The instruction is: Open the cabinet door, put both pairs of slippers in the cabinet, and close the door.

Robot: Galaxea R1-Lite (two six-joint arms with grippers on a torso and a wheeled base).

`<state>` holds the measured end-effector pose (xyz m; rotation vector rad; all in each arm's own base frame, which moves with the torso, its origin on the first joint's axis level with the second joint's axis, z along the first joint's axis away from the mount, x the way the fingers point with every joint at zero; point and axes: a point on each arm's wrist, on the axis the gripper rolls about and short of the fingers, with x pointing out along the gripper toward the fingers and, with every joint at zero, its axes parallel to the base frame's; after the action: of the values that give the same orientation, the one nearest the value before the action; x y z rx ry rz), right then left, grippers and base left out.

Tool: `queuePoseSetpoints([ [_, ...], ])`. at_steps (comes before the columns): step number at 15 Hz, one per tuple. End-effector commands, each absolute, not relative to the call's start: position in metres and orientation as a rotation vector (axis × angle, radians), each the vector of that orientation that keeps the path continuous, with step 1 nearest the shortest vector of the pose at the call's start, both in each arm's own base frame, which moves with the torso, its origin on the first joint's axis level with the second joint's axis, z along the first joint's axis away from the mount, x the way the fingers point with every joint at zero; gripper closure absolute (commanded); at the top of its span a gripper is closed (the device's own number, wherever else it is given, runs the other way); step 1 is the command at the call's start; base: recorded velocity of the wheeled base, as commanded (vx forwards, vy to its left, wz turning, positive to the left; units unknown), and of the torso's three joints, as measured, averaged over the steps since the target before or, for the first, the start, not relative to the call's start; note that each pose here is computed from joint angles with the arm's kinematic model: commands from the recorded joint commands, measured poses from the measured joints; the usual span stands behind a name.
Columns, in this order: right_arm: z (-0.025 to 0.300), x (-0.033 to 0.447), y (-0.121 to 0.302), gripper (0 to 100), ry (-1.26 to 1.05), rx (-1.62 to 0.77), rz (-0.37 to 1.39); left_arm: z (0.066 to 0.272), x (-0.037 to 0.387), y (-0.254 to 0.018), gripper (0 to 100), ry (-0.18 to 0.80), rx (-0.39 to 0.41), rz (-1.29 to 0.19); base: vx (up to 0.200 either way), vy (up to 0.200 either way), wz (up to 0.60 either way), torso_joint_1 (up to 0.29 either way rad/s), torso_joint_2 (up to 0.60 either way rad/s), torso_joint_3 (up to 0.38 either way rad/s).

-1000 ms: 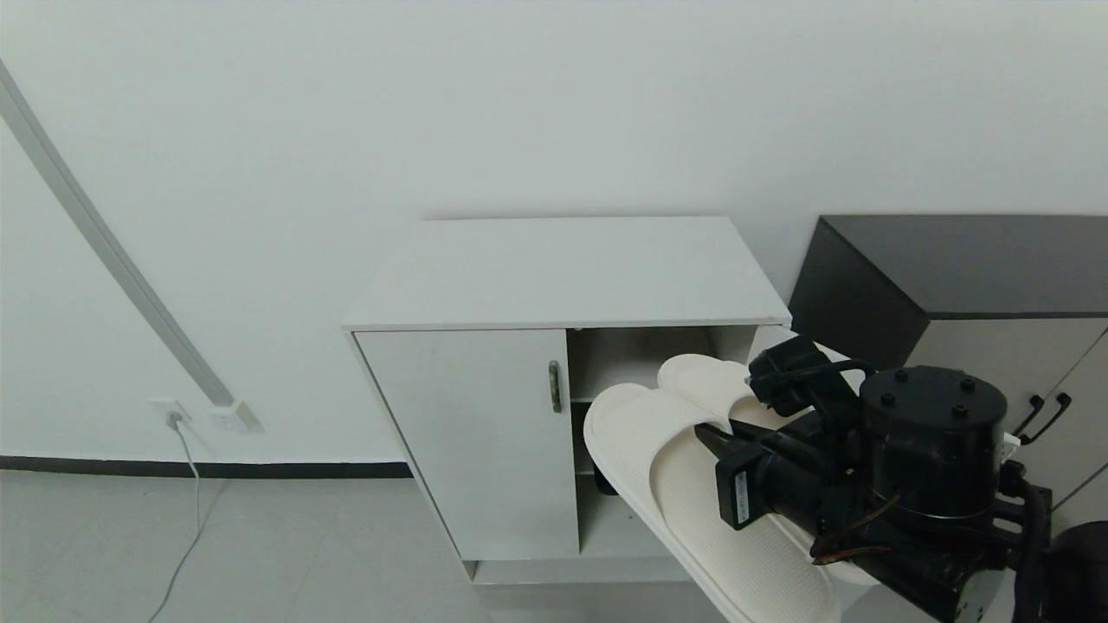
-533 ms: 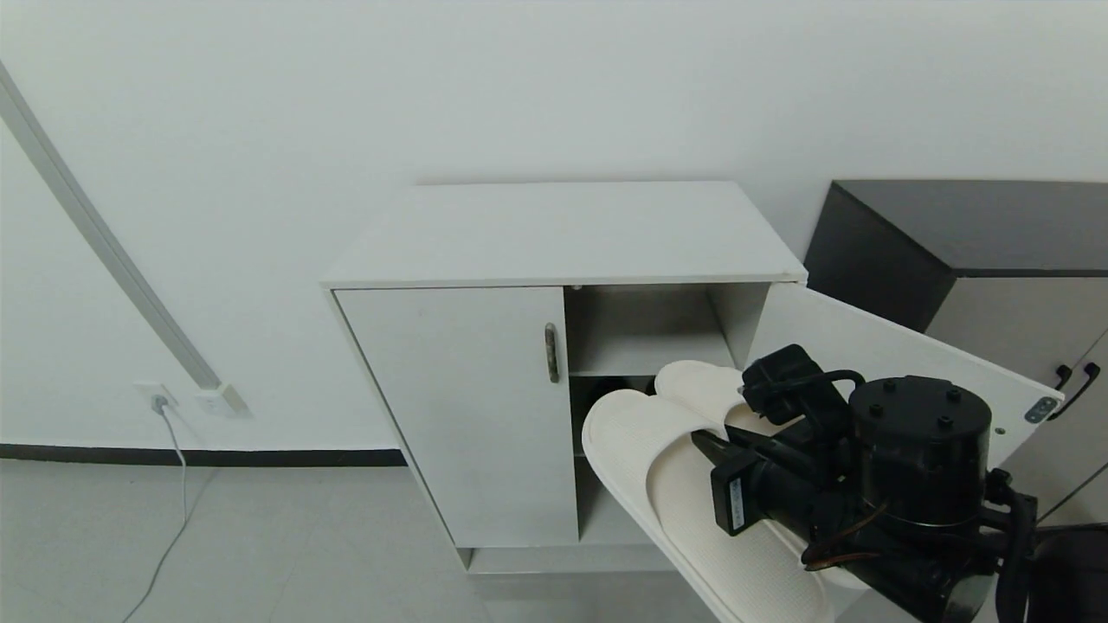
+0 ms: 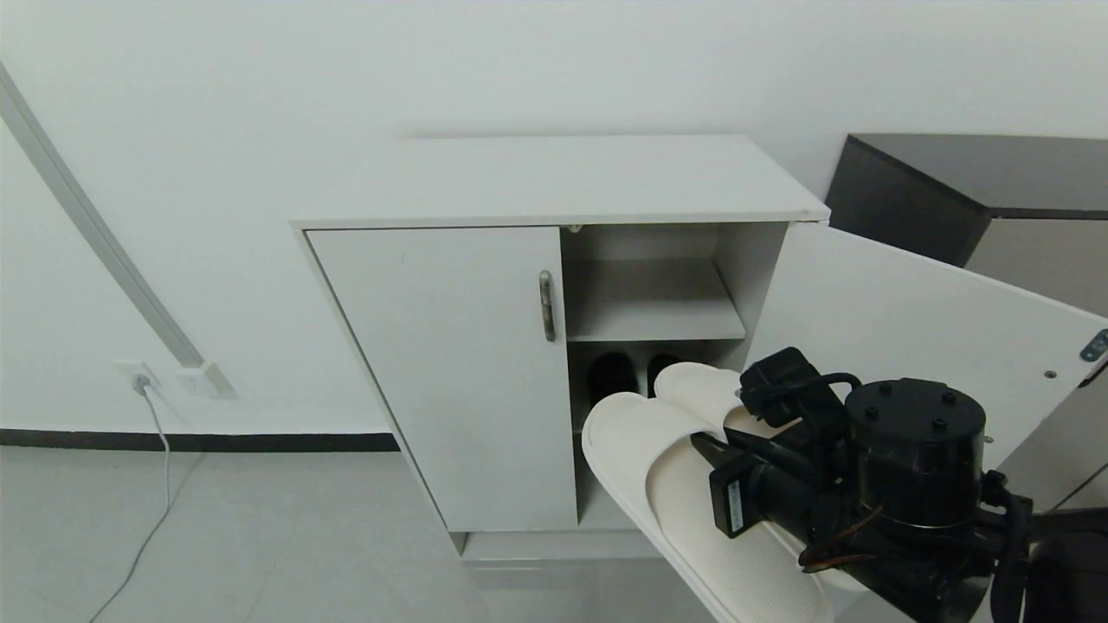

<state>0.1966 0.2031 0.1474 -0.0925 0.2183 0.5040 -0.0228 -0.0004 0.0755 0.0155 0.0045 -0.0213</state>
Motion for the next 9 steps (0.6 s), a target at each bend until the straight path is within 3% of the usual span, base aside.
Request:
queuePoseSetpoints([
  [1, 0.1467, 0.1965, 0.2031, 100, 0.221, -0.093, 0.503, 0.0755, -0.0228, -0.0004, 100, 0.004, 0.015, -0.022, 0.000, 0.000, 0.00, -0.154, 0.48, 0.310],
  [9, 0.1421, 0.1941, 0.2005, 100, 0.228, -0.098, 0.501, 0.0755, -0.0228, -0.0004, 100, 0.004, 0.015, -0.022, 0.000, 0.000, 0.00, -0.124, 0.46, 0.342],
])
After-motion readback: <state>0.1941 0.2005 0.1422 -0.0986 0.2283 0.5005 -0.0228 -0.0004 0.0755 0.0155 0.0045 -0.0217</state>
